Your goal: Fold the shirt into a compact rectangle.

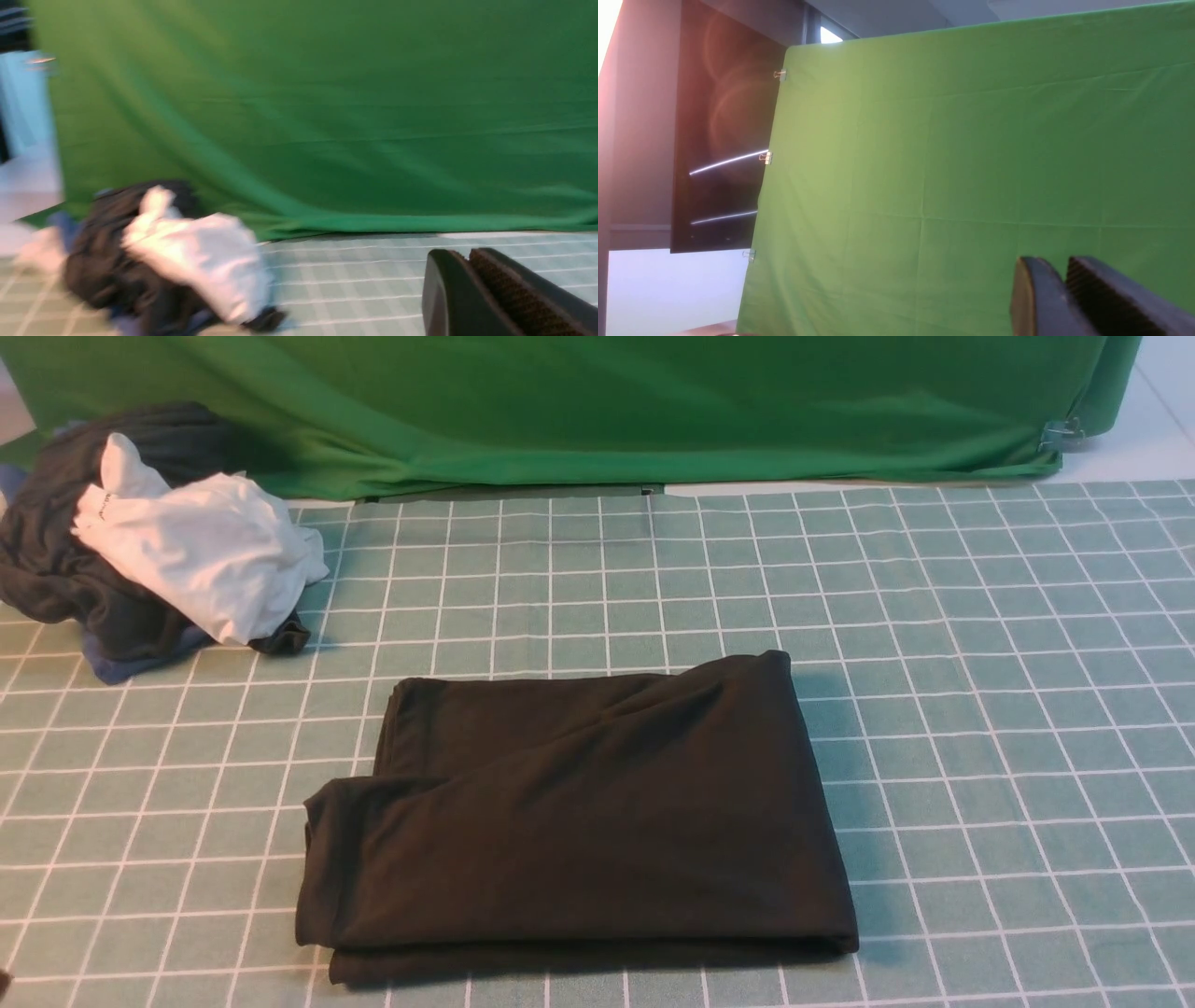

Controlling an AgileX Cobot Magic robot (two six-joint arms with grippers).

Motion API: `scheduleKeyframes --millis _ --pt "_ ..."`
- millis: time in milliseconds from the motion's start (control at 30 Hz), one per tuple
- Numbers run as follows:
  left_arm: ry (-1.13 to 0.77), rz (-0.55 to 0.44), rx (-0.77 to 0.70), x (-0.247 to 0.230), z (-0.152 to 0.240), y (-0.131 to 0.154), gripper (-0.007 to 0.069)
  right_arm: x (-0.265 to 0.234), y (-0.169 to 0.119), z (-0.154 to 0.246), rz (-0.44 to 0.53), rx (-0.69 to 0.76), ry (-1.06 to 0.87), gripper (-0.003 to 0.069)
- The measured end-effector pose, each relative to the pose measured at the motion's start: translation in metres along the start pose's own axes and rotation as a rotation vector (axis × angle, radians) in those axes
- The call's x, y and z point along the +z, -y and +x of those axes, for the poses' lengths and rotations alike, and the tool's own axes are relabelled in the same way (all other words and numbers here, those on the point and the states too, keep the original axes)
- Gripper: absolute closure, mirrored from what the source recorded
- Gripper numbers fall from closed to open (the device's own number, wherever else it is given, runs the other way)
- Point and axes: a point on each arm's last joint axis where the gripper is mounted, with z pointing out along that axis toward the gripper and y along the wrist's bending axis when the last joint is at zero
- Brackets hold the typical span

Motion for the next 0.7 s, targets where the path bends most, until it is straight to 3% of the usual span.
scheduleKeyframes --millis 133,333,700 --pt "-0.02 -0.072 0.0 -0.001 0.033 -0.005 0.0614 0.0 0.0 0.0 0.0 0.0 0.0 0.0559" --pt "-0.112 -0.076 -0.006 0.001 0.073 -0.007 0.0614 0.0 0.0 0.0 0.0 0.0 0.0 0.0545" --pt "-0.2 -0.076 -0.059 0.0 0.082 -0.007 0.0613 0.0 0.0 0.0 0.0 0.0 0.0 0.052"
